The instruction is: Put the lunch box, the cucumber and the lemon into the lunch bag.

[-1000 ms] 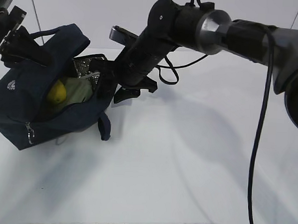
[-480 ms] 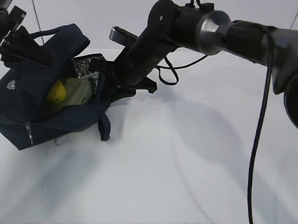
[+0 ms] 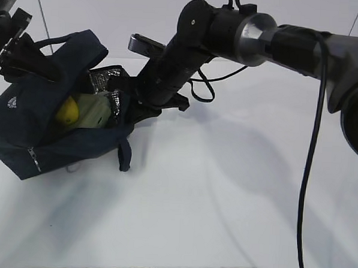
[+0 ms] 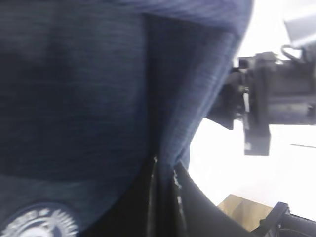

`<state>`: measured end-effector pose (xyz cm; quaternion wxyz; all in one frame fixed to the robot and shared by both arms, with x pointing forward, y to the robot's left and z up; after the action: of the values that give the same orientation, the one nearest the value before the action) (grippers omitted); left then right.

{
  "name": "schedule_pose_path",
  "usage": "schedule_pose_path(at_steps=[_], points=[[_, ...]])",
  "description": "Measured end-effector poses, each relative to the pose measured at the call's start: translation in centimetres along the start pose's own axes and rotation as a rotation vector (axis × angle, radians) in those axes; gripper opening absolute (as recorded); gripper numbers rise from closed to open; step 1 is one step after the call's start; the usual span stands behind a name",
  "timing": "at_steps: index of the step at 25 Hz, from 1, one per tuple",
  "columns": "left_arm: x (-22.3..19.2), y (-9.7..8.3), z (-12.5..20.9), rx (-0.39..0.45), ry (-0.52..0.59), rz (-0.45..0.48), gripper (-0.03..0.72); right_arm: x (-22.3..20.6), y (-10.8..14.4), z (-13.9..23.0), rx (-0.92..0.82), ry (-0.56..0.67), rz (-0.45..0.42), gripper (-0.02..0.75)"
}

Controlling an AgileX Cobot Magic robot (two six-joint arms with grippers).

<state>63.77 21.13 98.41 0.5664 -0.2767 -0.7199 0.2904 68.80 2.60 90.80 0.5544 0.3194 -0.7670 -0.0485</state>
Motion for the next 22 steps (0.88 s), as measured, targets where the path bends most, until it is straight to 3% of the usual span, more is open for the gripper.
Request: schedule_pose_path(at_steps=[8, 14, 22], points=[[0.1, 1.1, 0.5, 0.049, 0.027, -0.066, -0.015, 0.7, -0.9, 1.6, 0.160, 0.125, 0.063, 0.015], [0.0, 1.0, 0.5, 0.070, 0.030, -0.066, -0.015, 3.5, -0.5, 0.6, 0.232, 0.121, 0.123, 0.013], [-3.0, -2.5, 2.0, 0.005, 0.100, -0.025, -0.015, 7.4, -0.5, -1.0, 0.309, 0.078, 0.228, 0.013]])
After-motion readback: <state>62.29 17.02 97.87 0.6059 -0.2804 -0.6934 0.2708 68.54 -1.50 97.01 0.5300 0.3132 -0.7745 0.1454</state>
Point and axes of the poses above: a point on each arm's last joint axis where the gripper is mounted, x pointing back along that axis away from the gripper, y along the wrist's bending axis when the last joint is at zero, z = x × y, the point moved 7 cm from there along -x, pointing out along that axis toward the gripper, and after that the axes turned 7 degrees about x, right-handed, at the moved point
